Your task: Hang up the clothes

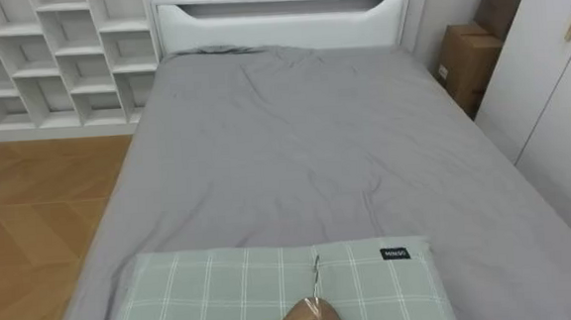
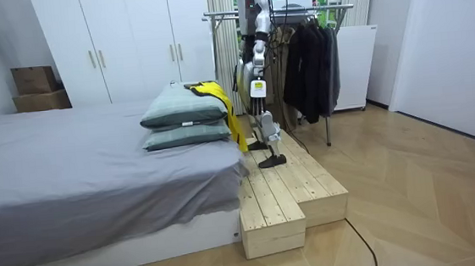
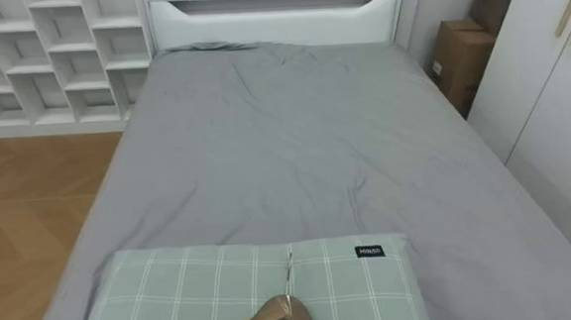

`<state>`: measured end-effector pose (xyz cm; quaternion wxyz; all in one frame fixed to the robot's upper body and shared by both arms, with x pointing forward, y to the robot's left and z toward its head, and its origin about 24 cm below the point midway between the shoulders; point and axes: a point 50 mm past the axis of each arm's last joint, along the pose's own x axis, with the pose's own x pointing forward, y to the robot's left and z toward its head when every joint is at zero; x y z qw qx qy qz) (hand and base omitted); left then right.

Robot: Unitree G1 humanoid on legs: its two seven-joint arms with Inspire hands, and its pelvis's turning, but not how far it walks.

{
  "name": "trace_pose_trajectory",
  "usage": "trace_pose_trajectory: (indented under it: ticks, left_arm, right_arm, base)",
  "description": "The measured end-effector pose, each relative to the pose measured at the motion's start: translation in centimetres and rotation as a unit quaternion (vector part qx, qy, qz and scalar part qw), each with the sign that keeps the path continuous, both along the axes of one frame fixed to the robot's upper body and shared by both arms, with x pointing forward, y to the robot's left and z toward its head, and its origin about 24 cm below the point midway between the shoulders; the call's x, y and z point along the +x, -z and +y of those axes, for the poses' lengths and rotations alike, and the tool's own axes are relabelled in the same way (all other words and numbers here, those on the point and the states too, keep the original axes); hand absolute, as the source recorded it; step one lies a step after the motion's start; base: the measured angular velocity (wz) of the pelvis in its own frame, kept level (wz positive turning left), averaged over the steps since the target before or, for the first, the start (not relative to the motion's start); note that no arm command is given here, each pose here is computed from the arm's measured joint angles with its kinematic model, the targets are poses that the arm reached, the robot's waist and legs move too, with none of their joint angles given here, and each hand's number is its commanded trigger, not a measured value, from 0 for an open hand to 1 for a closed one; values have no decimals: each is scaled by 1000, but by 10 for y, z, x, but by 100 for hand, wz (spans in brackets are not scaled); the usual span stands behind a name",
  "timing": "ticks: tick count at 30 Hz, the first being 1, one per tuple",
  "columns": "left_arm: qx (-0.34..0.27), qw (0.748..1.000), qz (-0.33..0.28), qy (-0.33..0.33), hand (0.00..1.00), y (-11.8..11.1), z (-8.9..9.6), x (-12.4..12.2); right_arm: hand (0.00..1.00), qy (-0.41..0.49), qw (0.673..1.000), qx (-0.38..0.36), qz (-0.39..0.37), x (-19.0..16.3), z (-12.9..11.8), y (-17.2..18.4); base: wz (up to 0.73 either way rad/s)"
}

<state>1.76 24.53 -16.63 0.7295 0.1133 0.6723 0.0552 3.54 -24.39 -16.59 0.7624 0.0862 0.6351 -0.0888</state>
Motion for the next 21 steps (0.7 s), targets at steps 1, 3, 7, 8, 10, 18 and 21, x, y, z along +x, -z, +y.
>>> trace_pose_trajectory:
  ticks: [1,3,7,8,10,18,21]
  left_arm:
    - [3,1000,2,7,0,0,0,0]
    - [6,1000,3,14,0,0,0,0]
    - [7,1000,0,23,0,0,-1,4]
    - [7,1000,-1,26,0,0,-1,5]
    - [6,1000,1,27,0,0,-2,2]
    - [7,999,6,32,0,0,-1,-1]
    - [6,1000,4,29,0,0,-1,0]
  right_arm:
    - [0,0,1000,1,0,0,0,0]
    - [0,-1,1000,1,-2,2,1,0]
    - [0,-5,1000,-3,-5,4,2,0]
    - [0,-6,1000,-5,-5,4,1,0]
    - [0,-5,1000,-4,-4,3,1,0]
    - [0,-2,1000,4,-10,4,1,0]
    - [0,-3,1000,5,-10,4,2,0]
  base:
    - [0]
    - [0]
    - [0]
    - [0]
    - [0]
    - [0]
    - [0]
